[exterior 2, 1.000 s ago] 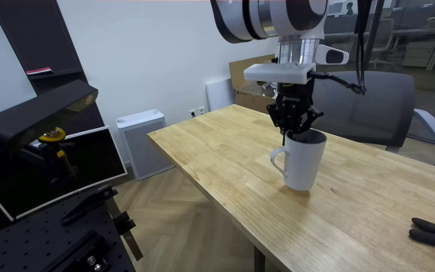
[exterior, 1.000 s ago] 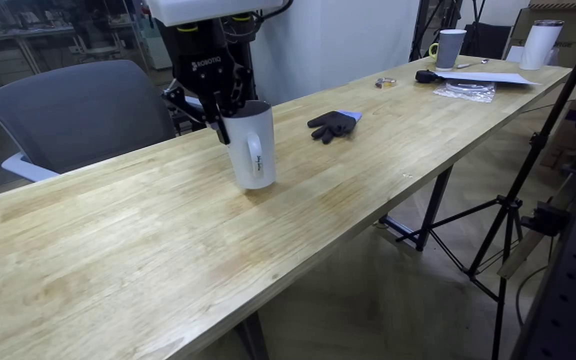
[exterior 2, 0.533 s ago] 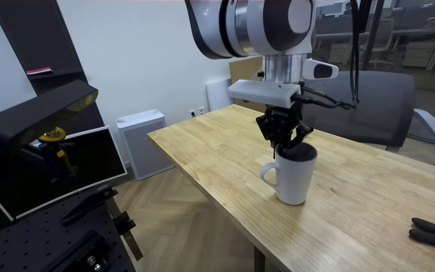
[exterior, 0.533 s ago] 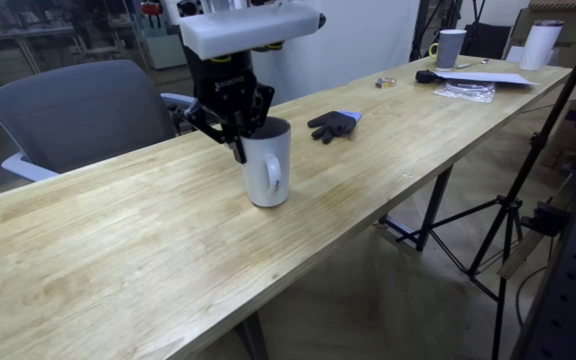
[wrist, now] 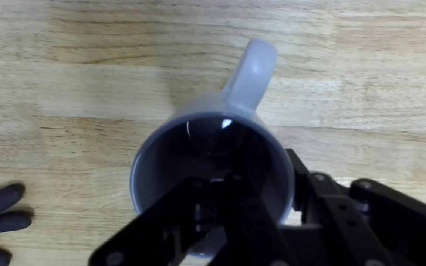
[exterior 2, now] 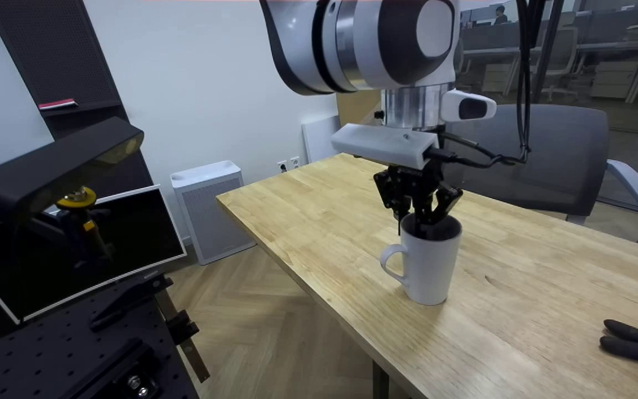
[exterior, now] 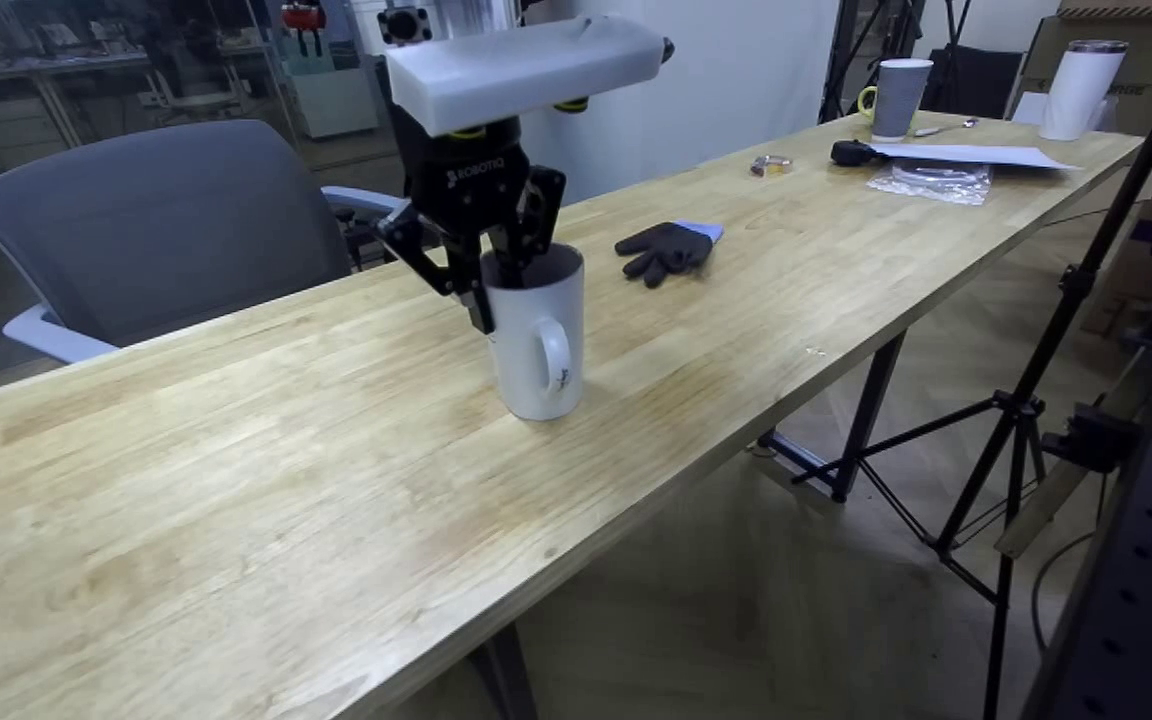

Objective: Move the mug cup forward

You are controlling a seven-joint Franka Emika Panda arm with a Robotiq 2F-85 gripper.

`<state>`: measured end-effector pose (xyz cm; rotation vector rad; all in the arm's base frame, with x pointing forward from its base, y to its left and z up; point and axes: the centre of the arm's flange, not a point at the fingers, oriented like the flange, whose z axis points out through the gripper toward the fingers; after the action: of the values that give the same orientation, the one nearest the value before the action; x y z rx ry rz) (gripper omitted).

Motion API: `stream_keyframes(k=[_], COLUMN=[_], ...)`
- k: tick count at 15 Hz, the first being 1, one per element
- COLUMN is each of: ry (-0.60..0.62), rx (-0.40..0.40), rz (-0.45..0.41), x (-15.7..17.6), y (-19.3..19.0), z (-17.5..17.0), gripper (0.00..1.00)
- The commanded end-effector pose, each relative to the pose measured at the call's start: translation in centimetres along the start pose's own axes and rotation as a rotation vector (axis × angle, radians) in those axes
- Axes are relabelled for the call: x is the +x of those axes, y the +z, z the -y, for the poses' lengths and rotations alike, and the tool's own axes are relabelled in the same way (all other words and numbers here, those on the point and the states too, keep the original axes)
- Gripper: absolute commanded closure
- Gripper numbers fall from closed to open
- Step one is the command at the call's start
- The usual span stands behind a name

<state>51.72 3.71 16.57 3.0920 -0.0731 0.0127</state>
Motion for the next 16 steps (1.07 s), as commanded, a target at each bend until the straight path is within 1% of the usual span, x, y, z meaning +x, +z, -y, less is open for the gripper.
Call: stream_keyframes(k=[1,4,6,7,14,15,16], ry=[0.034,0.052,0.059,0.059,0.040,0.021,0.019], rx=[-0.058,-0.112,-0.138,-0.149,-0.183,-0.169,-0.162], rz=[-0.002,-0.016,-0.026,-0.035,-0.072,-0.049,-0.061], x=[0.4,1.8,2.8,3.3,6.1,6.3,5.7], y=[-1.5,-2.7,-3.8,-4.6,-8.6,-8.9,-7.6], z=[-0.3,-0.6,-0.4,0.0,1.9,2.0,1.6], gripper=[0.39,0.17,0.05,0.01,0.00,0.00,0.00])
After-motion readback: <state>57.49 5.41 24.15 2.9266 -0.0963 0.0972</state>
